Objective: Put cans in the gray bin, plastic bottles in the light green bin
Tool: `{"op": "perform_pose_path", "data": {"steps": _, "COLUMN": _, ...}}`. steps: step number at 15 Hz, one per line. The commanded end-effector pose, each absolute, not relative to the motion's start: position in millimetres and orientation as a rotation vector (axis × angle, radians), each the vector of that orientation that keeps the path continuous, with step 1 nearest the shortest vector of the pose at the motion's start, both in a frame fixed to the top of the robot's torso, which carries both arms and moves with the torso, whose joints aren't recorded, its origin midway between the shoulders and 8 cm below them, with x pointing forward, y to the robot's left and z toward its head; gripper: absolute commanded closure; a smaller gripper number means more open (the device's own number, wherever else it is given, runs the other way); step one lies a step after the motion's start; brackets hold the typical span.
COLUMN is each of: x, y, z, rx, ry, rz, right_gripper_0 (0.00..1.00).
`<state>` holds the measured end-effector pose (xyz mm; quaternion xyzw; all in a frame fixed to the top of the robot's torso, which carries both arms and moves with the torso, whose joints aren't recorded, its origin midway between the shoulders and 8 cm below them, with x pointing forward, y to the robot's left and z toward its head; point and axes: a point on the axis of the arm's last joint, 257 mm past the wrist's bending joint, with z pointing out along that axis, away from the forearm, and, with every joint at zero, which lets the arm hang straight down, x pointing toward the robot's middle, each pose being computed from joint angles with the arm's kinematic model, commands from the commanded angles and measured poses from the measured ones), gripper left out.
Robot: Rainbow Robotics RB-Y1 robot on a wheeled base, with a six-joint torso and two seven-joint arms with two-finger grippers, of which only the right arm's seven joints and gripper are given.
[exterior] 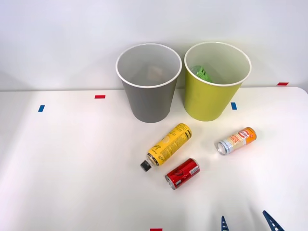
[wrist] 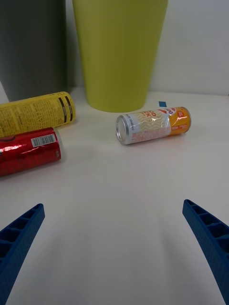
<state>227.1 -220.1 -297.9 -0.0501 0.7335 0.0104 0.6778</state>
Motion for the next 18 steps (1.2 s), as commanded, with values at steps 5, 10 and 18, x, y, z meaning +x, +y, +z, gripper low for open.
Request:
{"op": "perform_pose_path", "data": {"steps": 5, "x": 219.1, "y": -213.6, "z": -304.9, "rx": -0.091, "ry": 1.678, "rz": 0.027, "right_gripper_0": 0.0}}
{"op": "perform_pose_path", "data": {"steps": 10, "x": 219.1, "y": -213.6, "z": -304.9, "rx": -0.091, "ry": 1.678, "rz": 0.027, "right_gripper_0": 0.0}}
{"op": "perform_pose_path", "data": {"steps": 18, "x": 219.1, "y": -213.6, "z": -304.9, "rx": -0.091, "ry": 1.678, "rz": 0.027, "right_gripper_0": 0.0}}
